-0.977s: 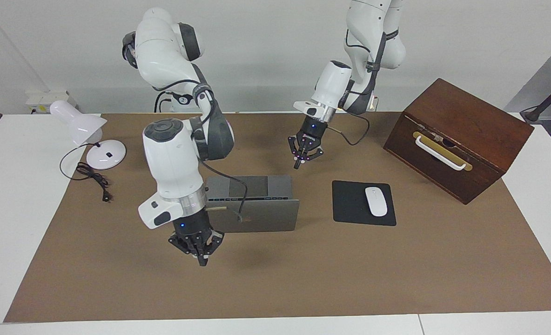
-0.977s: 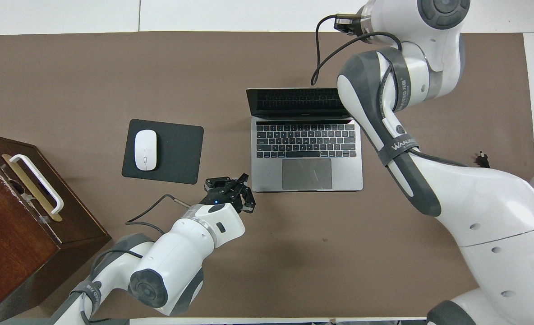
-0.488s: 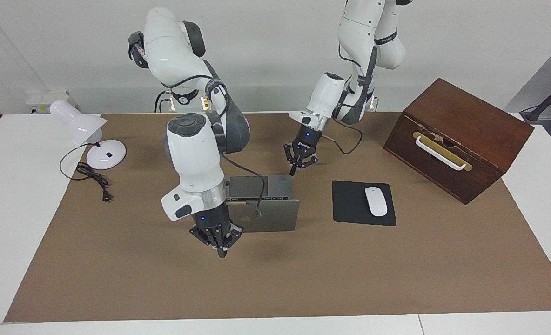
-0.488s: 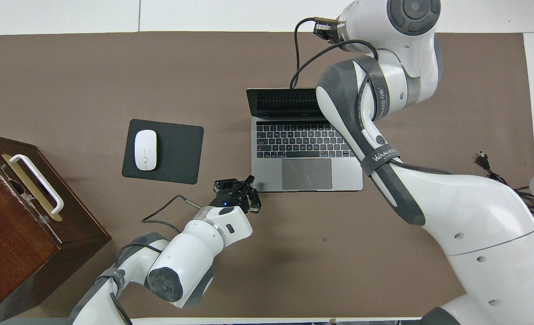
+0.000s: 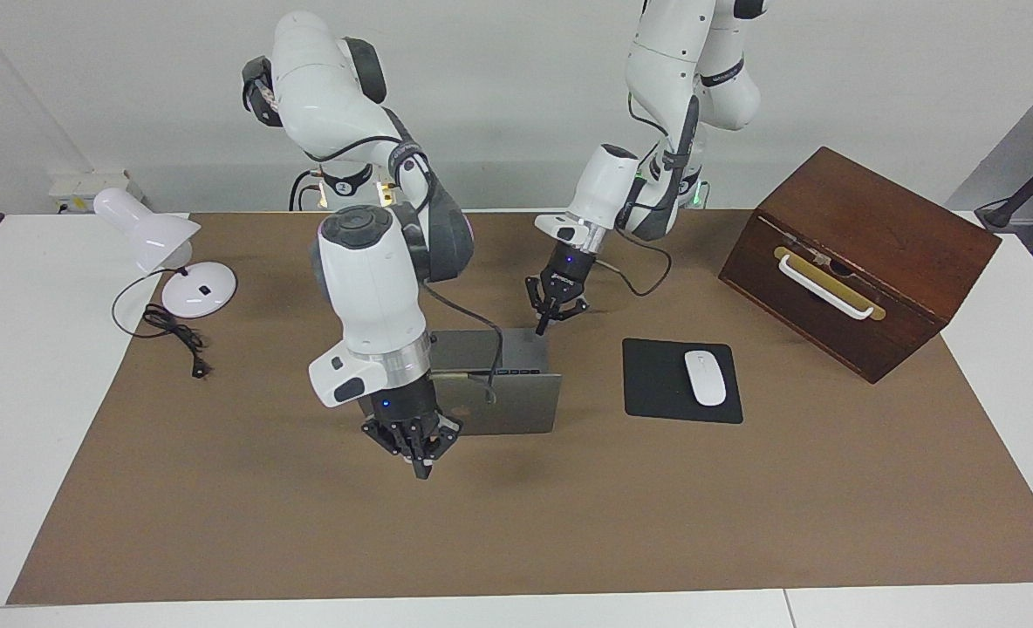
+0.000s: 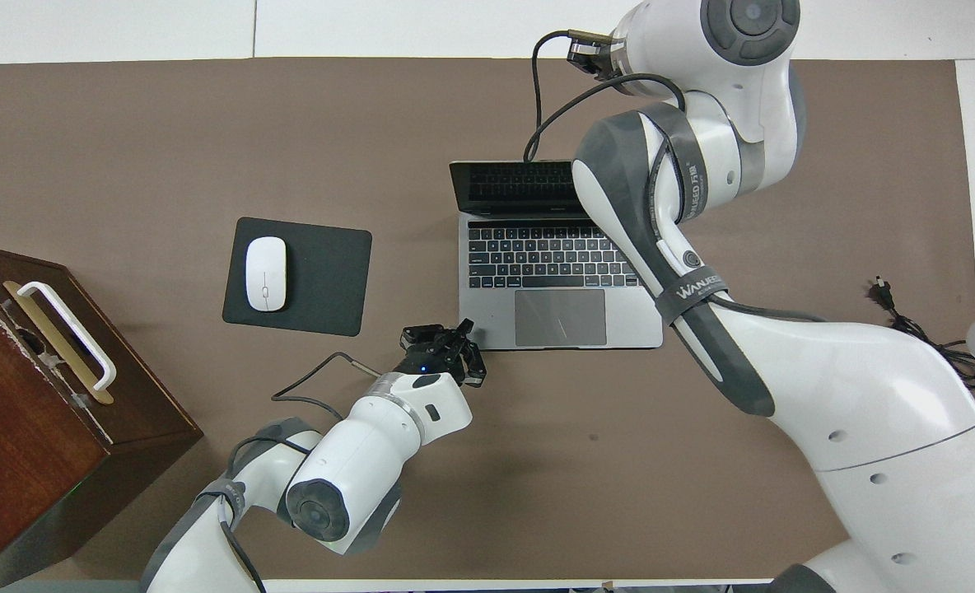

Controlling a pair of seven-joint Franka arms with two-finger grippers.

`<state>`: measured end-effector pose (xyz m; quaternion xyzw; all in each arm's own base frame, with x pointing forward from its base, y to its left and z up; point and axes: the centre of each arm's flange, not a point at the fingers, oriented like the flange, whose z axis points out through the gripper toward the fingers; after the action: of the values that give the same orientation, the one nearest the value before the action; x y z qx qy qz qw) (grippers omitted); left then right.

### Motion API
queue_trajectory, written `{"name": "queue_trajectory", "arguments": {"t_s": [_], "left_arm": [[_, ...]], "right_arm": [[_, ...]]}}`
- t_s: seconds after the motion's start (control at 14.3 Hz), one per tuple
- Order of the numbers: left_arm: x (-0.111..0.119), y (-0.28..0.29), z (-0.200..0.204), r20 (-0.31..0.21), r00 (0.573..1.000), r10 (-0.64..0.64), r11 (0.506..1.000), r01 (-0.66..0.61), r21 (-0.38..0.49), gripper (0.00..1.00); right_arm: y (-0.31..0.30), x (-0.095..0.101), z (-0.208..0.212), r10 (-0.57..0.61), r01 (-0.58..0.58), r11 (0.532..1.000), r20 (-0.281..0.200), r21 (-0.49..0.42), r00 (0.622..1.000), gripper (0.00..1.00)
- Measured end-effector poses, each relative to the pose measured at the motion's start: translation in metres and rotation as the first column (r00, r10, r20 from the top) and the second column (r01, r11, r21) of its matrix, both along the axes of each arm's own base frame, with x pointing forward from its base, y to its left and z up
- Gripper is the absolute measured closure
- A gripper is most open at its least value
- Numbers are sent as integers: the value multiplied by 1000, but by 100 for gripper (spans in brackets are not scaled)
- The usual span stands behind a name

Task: Close laptop with both arms
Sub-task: 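Hook the right gripper over the laptop lid's top edge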

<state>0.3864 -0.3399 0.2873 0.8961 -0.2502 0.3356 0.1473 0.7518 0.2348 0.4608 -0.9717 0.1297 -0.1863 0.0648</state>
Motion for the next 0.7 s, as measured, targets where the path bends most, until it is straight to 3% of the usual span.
{"name": "queue_trajectory", "arguments": {"t_s": [0.21, 0.49, 0.7], "left_arm": [[0, -2, -8, -10, 1000, -3, 1000, 3, 9, 99], [-1, -3, -16, -20, 1000, -4, 1000, 5, 19, 99], [-3, -7, -19, -22, 1000, -13, 1000, 13, 21, 99]], "right_arm": [[-1, -2, -3, -2, 2, 1000, -27, -9, 1000, 99], [-3, -8, -6, -13, 12, 1000, -103, -10, 995, 99], [0, -16, -5, -16, 26, 998, -181, 52, 983, 99]]}}
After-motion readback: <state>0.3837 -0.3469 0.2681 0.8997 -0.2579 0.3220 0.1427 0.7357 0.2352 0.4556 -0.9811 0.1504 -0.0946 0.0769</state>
